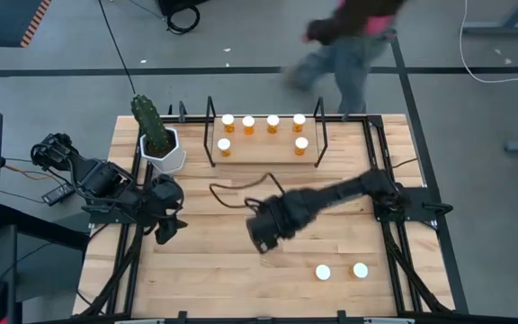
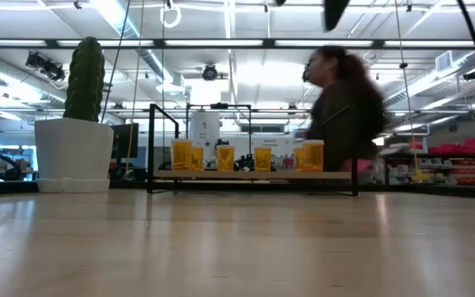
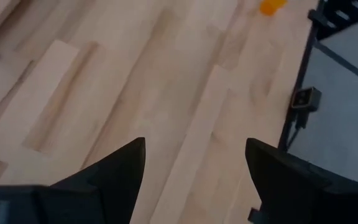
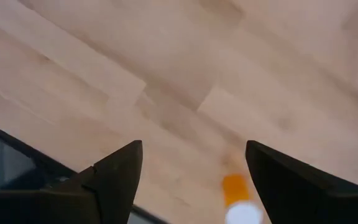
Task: Pick and place medicine bottles onto shelf by color
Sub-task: Put the orange pill bottle on the shelf
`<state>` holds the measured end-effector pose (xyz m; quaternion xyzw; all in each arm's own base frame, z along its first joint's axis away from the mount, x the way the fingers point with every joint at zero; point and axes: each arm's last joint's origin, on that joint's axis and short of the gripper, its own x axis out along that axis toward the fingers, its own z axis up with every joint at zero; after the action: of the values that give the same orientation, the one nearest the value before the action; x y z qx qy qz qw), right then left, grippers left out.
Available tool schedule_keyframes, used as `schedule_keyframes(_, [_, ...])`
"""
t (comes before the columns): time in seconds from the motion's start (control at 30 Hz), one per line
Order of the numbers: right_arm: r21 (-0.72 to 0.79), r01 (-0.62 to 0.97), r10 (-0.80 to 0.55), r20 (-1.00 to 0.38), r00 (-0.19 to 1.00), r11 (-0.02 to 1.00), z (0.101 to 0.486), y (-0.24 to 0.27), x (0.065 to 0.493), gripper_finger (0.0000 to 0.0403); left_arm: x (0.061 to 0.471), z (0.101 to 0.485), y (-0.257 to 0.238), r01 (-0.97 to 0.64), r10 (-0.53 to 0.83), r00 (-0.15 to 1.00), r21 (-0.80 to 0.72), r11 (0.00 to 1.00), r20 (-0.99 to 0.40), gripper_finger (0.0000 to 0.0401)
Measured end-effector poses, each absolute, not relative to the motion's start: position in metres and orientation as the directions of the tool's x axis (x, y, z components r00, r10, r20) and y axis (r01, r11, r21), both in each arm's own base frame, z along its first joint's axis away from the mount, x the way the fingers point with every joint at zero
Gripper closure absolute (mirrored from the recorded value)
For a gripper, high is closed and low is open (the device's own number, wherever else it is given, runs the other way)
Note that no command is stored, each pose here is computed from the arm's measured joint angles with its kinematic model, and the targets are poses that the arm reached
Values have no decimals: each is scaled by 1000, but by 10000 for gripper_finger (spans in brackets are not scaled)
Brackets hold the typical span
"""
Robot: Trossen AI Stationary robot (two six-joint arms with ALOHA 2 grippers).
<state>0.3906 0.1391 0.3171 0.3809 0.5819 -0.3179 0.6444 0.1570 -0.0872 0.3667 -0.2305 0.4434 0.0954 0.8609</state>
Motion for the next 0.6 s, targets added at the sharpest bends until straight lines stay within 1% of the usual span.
schedule_keyframes(0.17, [117,920,54,-993,105,375,315,195,366,109,159,369,-90,-287,-102,600,-333,898,-793,120])
schedule_keyframes(0.33, [44,966,60,-998,29,255,301,240,337,109,160,369,-91,-257,-111,602,-323,911,-790,120])
schedule_keyframes(0.47, [-16,976,56,-998,-29,219,289,258,322,109,161,370,-91,-252,-116,610,-331,909,-784,120])
schedule_keyframes(0.6, [-45,982,36,-998,-53,182,282,263,316,108,162,371,-92,-244,-127,628,-349,905,-768,120])
